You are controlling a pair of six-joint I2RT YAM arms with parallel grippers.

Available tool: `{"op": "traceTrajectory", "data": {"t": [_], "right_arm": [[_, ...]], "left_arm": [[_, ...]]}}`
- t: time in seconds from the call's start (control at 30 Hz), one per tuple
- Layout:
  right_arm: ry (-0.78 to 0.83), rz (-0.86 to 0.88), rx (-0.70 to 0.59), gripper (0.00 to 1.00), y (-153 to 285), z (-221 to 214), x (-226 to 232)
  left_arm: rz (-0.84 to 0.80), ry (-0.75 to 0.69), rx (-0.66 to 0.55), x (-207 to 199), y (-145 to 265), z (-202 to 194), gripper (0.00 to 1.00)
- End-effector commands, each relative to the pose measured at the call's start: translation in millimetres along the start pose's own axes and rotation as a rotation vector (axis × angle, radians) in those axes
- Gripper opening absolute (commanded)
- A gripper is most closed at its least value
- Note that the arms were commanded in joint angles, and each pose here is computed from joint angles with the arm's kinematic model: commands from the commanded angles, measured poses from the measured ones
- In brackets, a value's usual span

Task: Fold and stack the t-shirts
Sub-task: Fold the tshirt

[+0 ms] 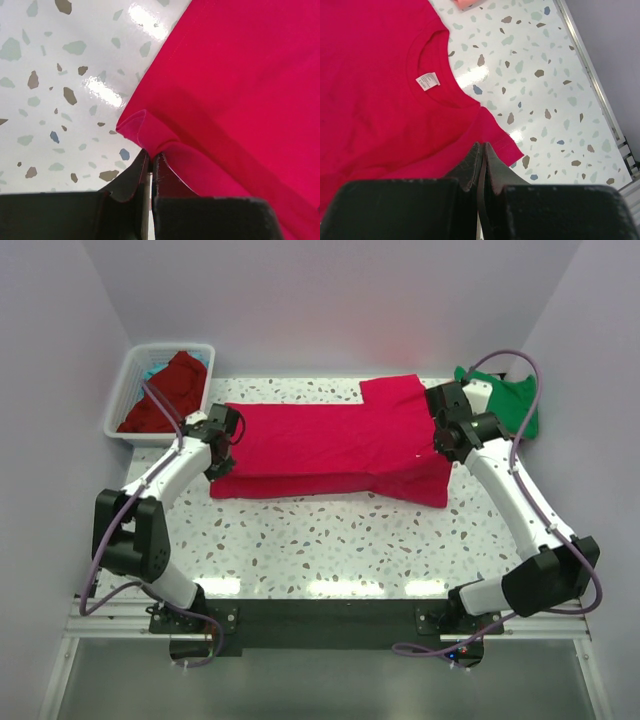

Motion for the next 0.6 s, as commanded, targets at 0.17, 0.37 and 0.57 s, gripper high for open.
{"op": "traceTrajectory", "data": {"t": [0.17,0.37,0.57], "right_arm": [[-0.003,0.023,0.051,0.0,-28,-13,20],[0.013,0.022,0.1,0.0,-51,-26,36],[0.027,0.01,0.116,0.0,-69,-26,50]], "left_arm": [[0.05,0.028,-0.072,-12,-21,34,0.0],[0.072,0.045,-0.102,-18,-30,54,0.0],[0.067,0.044,-0.084,-24,-46,62,0.0]]}}
Point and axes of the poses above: each gripper's point midway between its finger pads, its own y axis back along the fingers, its own x axis along the line the jaws close on, z = x × y, the point moved 4 cm from there along y, back along the fingers, and after that the axes turned 14 degrees about -y, right-handed, at the moved point
